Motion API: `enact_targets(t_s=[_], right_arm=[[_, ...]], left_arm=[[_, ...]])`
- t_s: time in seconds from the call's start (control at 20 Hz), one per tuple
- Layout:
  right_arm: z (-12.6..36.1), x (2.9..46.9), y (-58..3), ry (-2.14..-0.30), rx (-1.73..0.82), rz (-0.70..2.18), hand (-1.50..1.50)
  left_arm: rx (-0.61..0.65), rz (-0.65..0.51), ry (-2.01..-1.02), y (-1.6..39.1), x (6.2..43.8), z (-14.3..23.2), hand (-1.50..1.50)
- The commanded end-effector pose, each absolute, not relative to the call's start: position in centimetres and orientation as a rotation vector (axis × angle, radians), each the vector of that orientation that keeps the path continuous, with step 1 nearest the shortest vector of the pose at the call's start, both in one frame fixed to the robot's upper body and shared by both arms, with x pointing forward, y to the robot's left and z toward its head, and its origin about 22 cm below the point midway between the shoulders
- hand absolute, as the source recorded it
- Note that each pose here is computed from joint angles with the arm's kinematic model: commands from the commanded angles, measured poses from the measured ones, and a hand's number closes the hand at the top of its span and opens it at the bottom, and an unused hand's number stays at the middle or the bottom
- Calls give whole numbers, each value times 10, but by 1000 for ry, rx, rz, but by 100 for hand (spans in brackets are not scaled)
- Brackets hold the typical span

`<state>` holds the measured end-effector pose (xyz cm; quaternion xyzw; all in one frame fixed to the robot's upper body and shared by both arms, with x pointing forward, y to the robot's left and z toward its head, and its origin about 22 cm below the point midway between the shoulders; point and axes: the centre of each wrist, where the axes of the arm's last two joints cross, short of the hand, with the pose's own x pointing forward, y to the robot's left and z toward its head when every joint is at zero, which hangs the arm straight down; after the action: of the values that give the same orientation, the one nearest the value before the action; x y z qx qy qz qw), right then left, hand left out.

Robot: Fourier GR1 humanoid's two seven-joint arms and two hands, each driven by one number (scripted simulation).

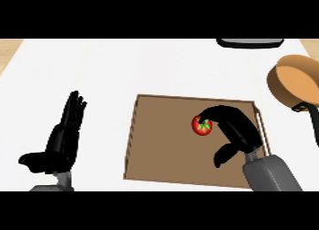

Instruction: Pick the tomato from the tray and place it in the pot

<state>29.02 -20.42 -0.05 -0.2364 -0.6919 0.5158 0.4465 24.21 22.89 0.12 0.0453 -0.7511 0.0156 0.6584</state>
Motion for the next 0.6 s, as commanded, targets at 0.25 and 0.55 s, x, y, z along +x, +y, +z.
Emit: enact_targets(t_s=[0.25, 0.55], right_arm=[[-13, 296, -189, -1811, -624, 1238, 150], [29, 362, -209, -1232, -891, 904, 150]], left_arm=[[90, 27, -1697, 222, 251, -2, 0], [92, 2, -1717, 219, 246, 6, 0]])
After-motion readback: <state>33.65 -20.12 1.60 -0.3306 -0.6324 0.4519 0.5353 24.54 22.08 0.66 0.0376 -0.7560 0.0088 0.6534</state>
